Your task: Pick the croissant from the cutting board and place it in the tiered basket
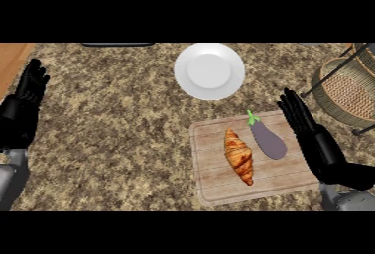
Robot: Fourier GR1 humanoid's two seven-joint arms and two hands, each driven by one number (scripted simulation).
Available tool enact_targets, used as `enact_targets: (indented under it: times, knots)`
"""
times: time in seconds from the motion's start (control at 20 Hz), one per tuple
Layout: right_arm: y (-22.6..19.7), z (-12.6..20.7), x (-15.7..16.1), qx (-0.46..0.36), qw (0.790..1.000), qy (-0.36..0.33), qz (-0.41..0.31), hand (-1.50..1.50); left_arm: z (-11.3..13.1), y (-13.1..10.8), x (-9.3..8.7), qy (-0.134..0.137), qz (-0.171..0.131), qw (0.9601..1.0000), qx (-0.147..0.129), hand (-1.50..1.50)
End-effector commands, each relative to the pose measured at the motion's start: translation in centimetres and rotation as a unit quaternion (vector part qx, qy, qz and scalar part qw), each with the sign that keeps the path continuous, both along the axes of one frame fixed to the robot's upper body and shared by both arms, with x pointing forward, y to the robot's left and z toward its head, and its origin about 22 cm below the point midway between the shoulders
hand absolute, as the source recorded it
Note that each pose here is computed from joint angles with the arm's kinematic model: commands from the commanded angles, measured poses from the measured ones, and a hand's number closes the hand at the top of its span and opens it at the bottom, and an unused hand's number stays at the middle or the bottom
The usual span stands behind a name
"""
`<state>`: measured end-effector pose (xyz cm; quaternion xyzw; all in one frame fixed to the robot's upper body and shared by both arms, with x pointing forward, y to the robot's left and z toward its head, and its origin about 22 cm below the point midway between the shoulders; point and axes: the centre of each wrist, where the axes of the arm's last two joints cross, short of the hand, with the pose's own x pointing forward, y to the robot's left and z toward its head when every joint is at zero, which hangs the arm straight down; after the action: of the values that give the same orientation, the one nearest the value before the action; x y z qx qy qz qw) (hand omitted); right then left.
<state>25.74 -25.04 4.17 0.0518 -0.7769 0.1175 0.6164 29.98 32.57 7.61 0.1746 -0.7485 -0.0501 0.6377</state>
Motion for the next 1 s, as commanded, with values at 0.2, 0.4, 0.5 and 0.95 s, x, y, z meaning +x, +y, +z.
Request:
enact_targets:
  times: [0.2, 0.4, 0.5, 0.95]
  knots:
    - [-0.4, 7.9, 1.9, -0.189, 0.955, -0.204, -0.103, 1.5, -9.2, -2.9, -4.6, 0.157, 0.032, 0.9857, -0.051, 0.0]
    - [-5.2, 6.1, 1.9, -0.121, 0.9, -0.151, -0.39, -1.5, -12.1, -3.7, -7.2, 0.206, 0.046, 0.9735, -0.088, 0.0]
    - [-1.8, 5.3, 0.4, -0.089, 0.892, -0.185, -0.404, -1.5, -13.1, -5.5, -8.0, 0.209, 0.04, 0.9727, -0.094, 0.0]
    - [2.4, 4.0, -7.1, -0.251, 0.912, -0.096, -0.31, -1.5, -12.7, -7.0, -8.3, 0.2, 0.026, 0.9758, -0.084, 0.0]
